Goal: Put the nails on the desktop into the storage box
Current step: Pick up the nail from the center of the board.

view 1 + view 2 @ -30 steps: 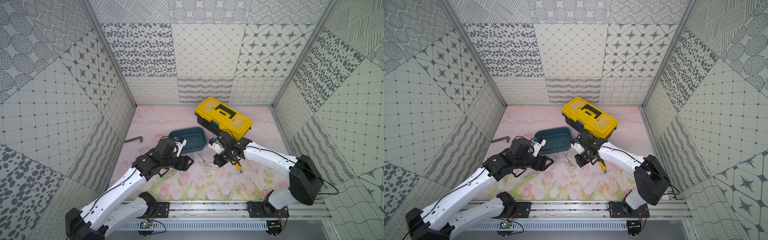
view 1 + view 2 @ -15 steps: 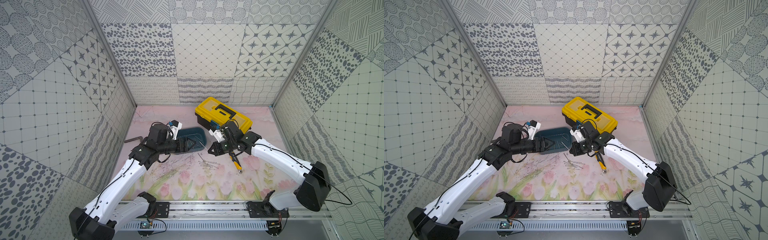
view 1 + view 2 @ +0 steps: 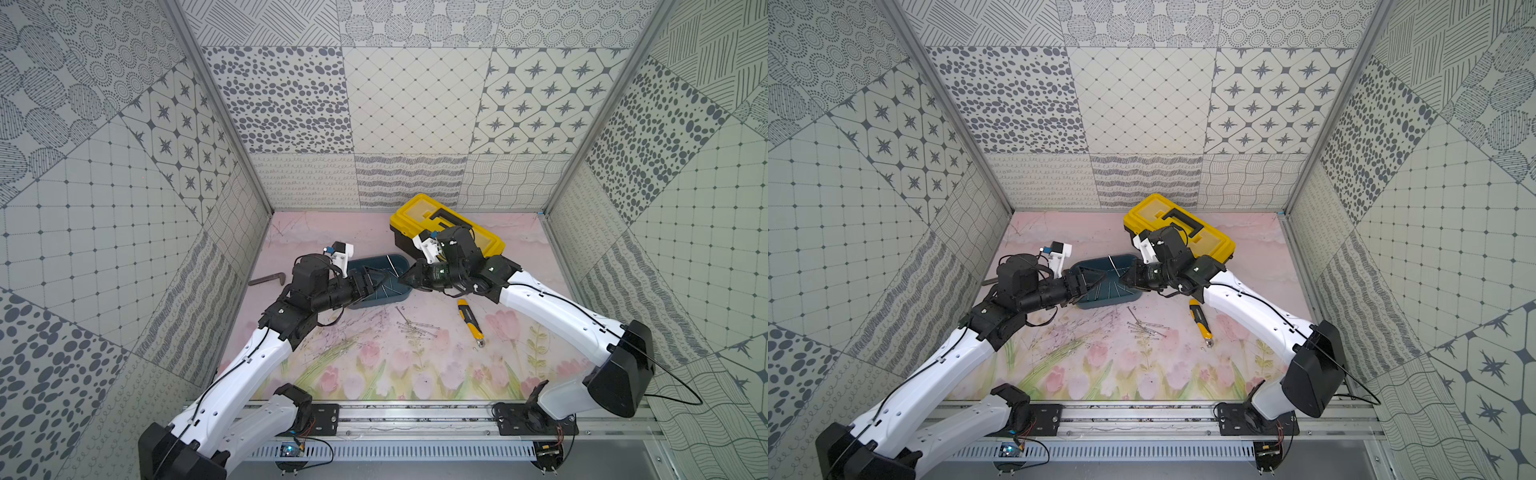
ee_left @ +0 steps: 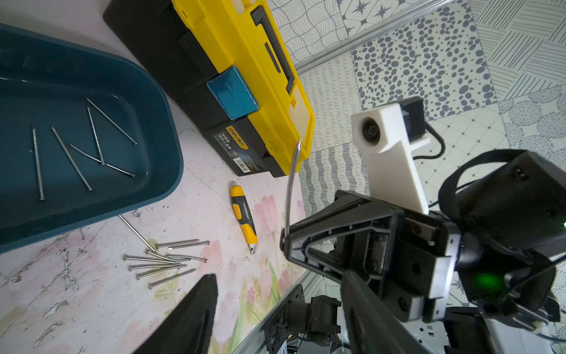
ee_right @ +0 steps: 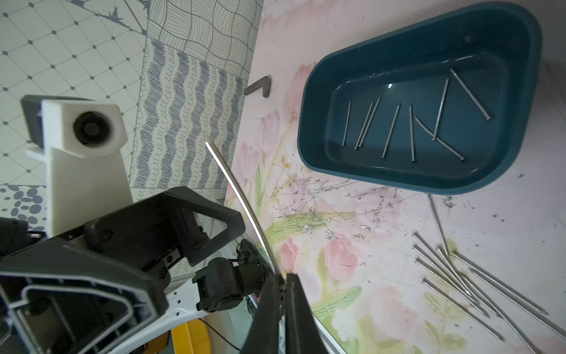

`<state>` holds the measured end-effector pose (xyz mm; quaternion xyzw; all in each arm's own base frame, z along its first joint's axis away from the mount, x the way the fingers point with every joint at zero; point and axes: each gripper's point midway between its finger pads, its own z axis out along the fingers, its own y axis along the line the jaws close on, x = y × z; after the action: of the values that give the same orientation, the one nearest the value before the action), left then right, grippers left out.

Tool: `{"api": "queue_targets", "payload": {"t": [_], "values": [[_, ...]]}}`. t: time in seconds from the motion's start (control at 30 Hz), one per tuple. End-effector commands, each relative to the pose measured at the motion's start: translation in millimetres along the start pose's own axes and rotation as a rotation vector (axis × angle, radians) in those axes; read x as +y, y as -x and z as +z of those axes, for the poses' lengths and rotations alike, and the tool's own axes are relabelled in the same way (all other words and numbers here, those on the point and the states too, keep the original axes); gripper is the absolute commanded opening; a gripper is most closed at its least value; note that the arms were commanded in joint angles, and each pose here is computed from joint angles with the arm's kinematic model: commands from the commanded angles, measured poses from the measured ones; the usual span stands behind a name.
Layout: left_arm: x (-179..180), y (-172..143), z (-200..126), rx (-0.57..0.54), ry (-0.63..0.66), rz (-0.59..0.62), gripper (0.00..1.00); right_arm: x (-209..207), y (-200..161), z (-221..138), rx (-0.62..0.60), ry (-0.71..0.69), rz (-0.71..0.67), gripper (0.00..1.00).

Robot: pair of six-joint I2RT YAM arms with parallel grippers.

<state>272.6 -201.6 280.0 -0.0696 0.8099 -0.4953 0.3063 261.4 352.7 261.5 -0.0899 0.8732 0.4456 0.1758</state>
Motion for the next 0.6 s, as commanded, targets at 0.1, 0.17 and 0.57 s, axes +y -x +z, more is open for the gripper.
{"api": "queue_targets", "payload": {"t": [0.1, 0.17, 0.57], "values": [[-25.5, 27.6, 2.5, -0.107, -0.119, -0.015, 0.66, 25.1, 9.3, 1.9, -0.014, 0.081, 0.002, 0.00], [-25.5, 28.8, 4.3, -0.107, -0.117, -0.009, 0.64, 28.8, 9.1, 1.5, -0.010, 0.092, 0.000, 0.00], [-21.3, 37.0, 12.6, -0.120, -0.089, 0.002, 0.53, 39.7, 9.5, 0.1, 0.008, 0.131, -0.004, 0.00]]}}
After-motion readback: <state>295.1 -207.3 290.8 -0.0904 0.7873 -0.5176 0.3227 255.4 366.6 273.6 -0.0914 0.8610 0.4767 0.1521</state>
